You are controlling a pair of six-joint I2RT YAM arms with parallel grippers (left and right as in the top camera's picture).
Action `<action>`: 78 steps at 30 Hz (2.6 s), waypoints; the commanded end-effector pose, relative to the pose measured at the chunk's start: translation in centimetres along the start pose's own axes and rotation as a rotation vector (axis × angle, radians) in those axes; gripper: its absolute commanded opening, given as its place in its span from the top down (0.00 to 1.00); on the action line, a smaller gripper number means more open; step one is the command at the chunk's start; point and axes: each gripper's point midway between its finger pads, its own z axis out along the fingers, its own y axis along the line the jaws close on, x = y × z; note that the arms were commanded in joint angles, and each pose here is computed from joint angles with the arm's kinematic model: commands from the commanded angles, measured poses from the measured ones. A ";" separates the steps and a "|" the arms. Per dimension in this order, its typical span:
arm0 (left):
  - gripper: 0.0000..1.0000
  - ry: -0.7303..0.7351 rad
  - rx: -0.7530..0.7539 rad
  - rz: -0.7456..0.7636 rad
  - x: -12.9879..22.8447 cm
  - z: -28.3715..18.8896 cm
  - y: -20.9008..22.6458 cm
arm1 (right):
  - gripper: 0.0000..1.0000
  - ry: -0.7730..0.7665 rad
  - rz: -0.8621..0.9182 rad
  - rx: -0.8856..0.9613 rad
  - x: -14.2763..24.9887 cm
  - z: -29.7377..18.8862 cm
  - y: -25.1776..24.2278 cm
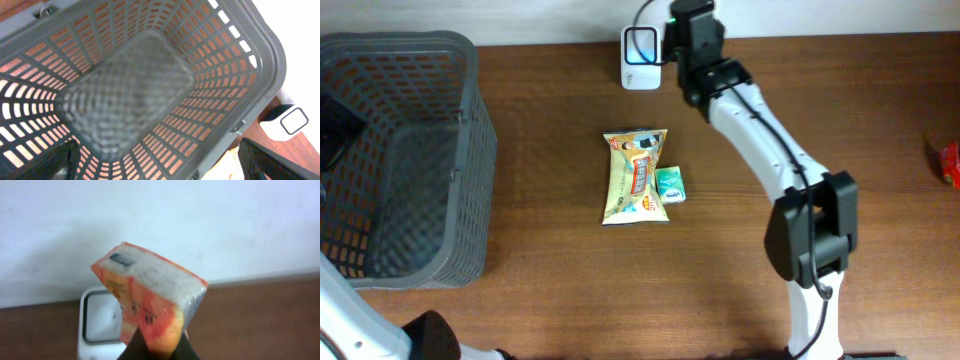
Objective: Scan the item barcode
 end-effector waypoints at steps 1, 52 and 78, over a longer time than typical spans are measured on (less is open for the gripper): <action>0.01 0.001 -0.002 -0.009 -0.1 0.1 0.1 | 0.94 -0.042 -0.447 0.074 2.0 2.8 1.3; 0.01 0.001 -0.002 -0.009 -0.1 0.1 0.1 | 0.37 0.736 0.611 0.520 21.6 -7.9 -50.0; 0.01 0.001 -0.002 -0.009 -0.1 0.1 0.1 | 0.19 1.236 -0.069 -0.504 24.9 -14.1 4.2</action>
